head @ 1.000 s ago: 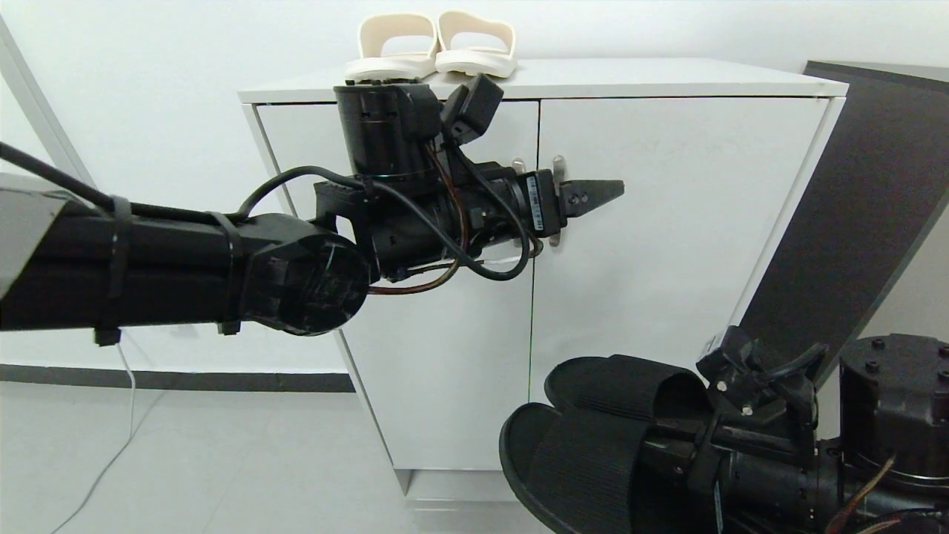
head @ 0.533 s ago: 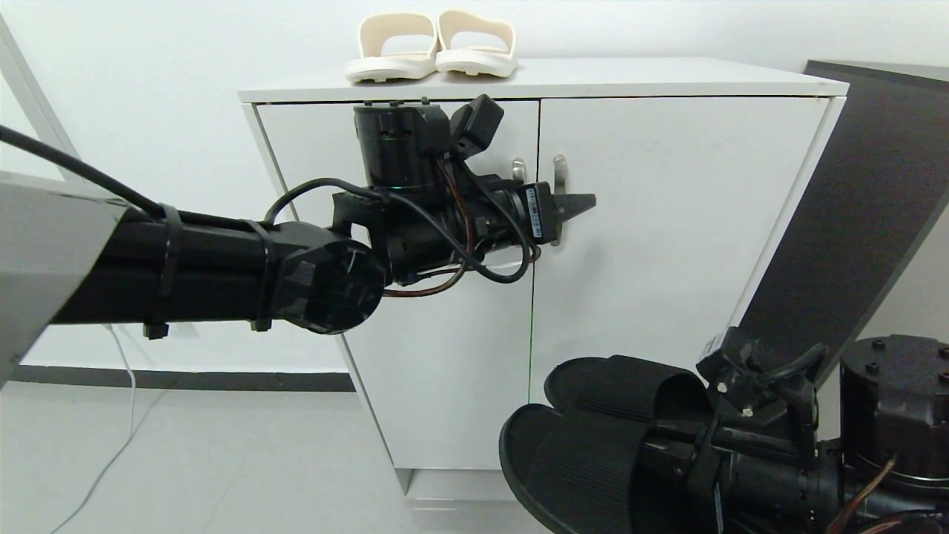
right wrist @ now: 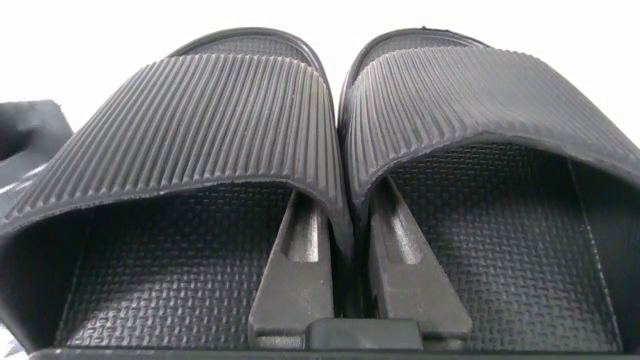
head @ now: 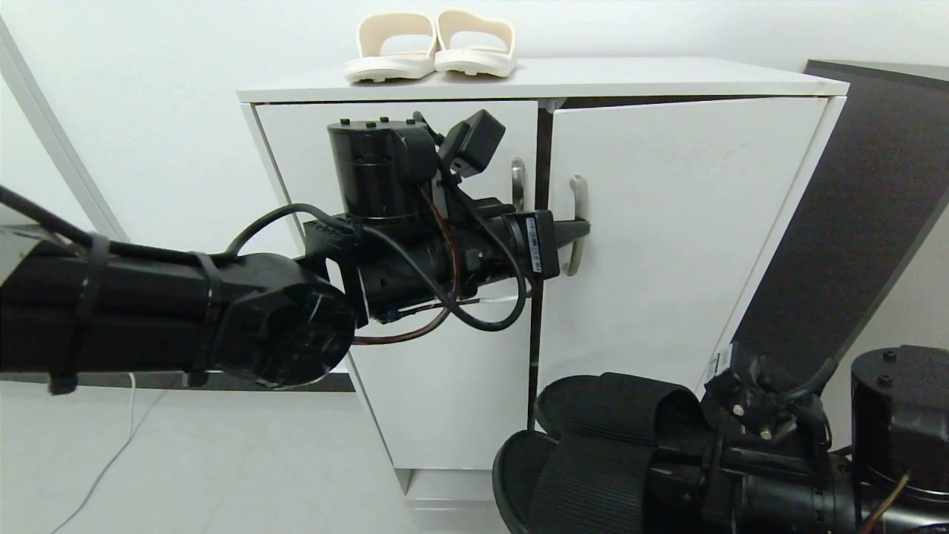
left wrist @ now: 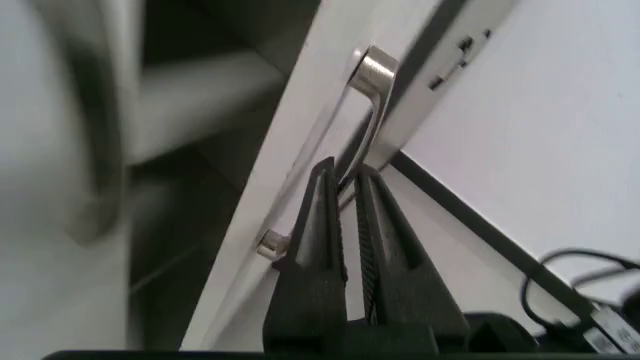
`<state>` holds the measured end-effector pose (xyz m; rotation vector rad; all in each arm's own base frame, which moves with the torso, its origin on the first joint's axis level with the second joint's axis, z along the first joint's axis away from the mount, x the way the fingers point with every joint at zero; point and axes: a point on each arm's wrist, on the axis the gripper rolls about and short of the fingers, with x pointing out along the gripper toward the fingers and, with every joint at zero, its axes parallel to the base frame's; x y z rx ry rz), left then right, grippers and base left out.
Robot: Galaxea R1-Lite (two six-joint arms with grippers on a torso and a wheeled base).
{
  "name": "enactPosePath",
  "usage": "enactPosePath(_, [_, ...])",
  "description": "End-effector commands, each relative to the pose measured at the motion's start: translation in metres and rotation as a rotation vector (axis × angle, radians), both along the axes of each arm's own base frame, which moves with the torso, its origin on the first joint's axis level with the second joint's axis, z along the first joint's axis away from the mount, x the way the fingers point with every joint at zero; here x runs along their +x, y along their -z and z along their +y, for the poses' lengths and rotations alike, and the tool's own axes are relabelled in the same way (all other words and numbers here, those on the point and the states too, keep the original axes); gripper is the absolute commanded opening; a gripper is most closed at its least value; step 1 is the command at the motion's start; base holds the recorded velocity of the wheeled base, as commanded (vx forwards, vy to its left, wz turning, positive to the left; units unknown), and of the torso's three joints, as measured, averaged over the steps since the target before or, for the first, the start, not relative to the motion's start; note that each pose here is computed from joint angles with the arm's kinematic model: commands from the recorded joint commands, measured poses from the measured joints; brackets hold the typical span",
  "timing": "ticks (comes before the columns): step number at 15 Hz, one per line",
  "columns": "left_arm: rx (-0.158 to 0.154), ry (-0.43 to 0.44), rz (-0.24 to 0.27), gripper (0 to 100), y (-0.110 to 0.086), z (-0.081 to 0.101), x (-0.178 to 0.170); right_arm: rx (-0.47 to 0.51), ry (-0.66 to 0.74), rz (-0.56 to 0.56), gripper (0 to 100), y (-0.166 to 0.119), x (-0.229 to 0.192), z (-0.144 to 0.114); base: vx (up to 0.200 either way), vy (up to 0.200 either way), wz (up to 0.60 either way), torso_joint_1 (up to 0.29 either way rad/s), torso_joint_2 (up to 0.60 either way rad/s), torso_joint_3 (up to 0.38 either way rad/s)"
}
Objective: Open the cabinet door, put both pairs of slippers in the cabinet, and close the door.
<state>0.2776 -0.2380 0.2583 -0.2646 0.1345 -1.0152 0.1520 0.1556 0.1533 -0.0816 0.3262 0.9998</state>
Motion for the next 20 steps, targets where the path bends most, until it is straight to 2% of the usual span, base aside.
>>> enactPosePath(1, [-0.016,0.016,-0.021,0,-0.012,0.011,-0.022,0.017,-0.026,-0.005,0,-0.003,-0.006,-0.005,0.000,0.000,0.00,0.000,0.00,0.000])
enactPosePath(6, [-0.027,0.032,-0.029,0,-0.020,0.037,-0.058,-0.009,-0.076,-0.021,0,0.003,-0.012,-0.009,0.000,0.000,0.00,0.000,0.00,0.000])
enactPosePath(8, [-0.029,-0.003,-0.012,0,-0.018,0.043,-0.047,-0.027,-0.093,-0.034,0,0.005,-0.014,-0.009,0.000,0.000,0.00,0.000,0.00,0.000])
enactPosePath(12, [-0.057,-0.012,0.013,0,-0.017,0.042,-0.018,-0.030,-0.098,-0.034,0,0.006,-0.015,-0.009,0.000,0.000,0.00,0.000,0.00,0.000])
enactPosePath(14, [-0.071,-0.018,0.020,0,-0.016,0.032,0.002,-0.032,-0.107,-0.031,0,0.007,-0.016,-0.009,0.000,0.000,0.00,0.000,0.00,0.000])
enactPosePath(20, [-0.077,-0.023,0.019,0,-0.009,0.009,0.035,-0.042,-0.131,-0.027,0,0.010,-0.020,-0.007,0.000,0.000,0.00,0.000,0.00,0.000])
